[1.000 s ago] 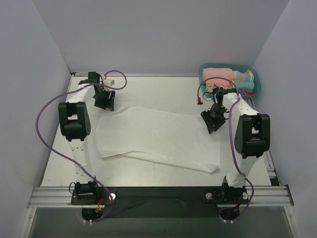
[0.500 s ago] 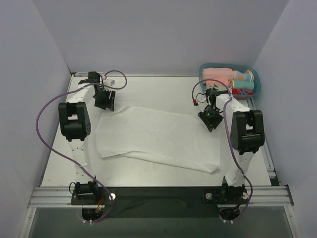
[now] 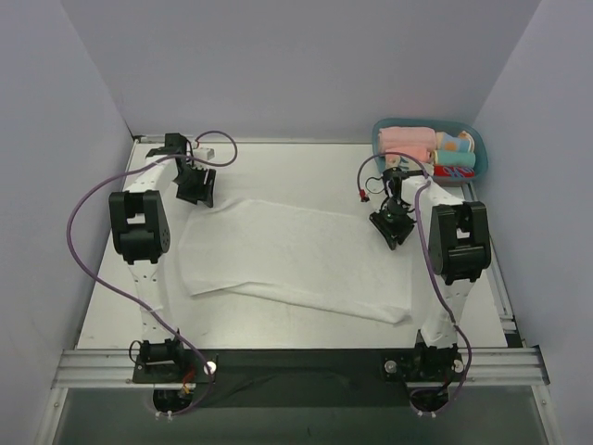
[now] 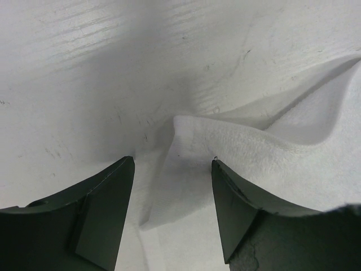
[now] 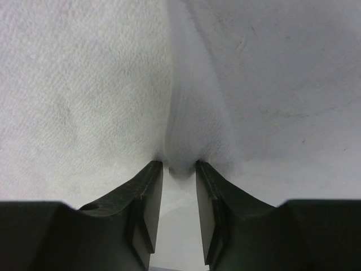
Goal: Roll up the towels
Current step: Flatten the towel
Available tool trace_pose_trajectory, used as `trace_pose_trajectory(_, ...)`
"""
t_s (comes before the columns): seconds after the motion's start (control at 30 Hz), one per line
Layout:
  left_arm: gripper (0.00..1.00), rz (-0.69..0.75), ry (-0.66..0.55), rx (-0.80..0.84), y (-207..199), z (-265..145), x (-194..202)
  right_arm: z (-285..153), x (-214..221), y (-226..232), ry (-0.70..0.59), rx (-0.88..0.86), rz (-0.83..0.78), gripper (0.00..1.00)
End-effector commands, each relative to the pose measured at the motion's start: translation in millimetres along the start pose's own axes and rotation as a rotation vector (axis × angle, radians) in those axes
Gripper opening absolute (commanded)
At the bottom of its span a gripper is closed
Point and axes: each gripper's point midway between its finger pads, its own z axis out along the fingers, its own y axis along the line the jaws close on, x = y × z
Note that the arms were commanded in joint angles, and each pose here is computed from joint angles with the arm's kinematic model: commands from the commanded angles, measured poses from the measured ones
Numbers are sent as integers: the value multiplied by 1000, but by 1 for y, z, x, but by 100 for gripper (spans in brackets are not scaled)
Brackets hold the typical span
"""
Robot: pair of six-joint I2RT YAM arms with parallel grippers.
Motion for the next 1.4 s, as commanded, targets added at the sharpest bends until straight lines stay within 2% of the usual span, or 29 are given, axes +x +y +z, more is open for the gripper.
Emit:
trace_pose_trajectory(0.0, 68, 18, -66, 3, -1, -17, -24, -15, 7, -5, 25, 16, -19, 29)
trace_pose_trajectory(0.1, 68, 18, -76, 9, -2, -16, -28, -13, 8, -6, 36, 19, -24, 22)
trace_pose_trajectory(0.2, 67, 19, -85, 7, -1, -16, -33, -17, 6, -9, 27, 28, -20, 19)
trace_pose_trajectory(0.37, 64, 26, -107, 11, 1, -13, -45, -29, 2, -14, 5, 43, -22, 0)
trace_pose_trajectory(0.6, 61, 30, -119, -10, 4, -2, -56, -42, -3, -16, -17, 50, -9, 0)
trace_pose_trajectory(0.87, 59, 34, -44, -73, 14, 14, -34, -47, -2, -19, -18, 58, 2, 0)
trace_pose_trajectory(0.97, 52, 27, -25, -78, 17, 20, -27, -49, -1, -20, -19, 61, 8, 0)
trace_pose_trajectory(1.0, 43, 22, -25, -79, 16, 21, -28, -49, -1, -20, -22, 62, 5, 0)
trace_pose_trajectory(1.07, 35, 16, -30, -79, 16, 19, -29, -51, -2, -23, -29, 69, 10, 0)
trace_pose_trajectory(1.1, 22, 16, -37, -79, 15, 18, -31, -54, -4, -26, -37, 75, 14, 0)
trace_pose_trajectory(1.2, 0, 17, -66, -66, 12, 7, -39, -59, -6, -33, -57, 85, 33, 0)
trace_pose_trajectory(1.37, 0, -7, -159, -58, 10, -33, -60, -85, -17, -48, -142, 120, 60, 0)
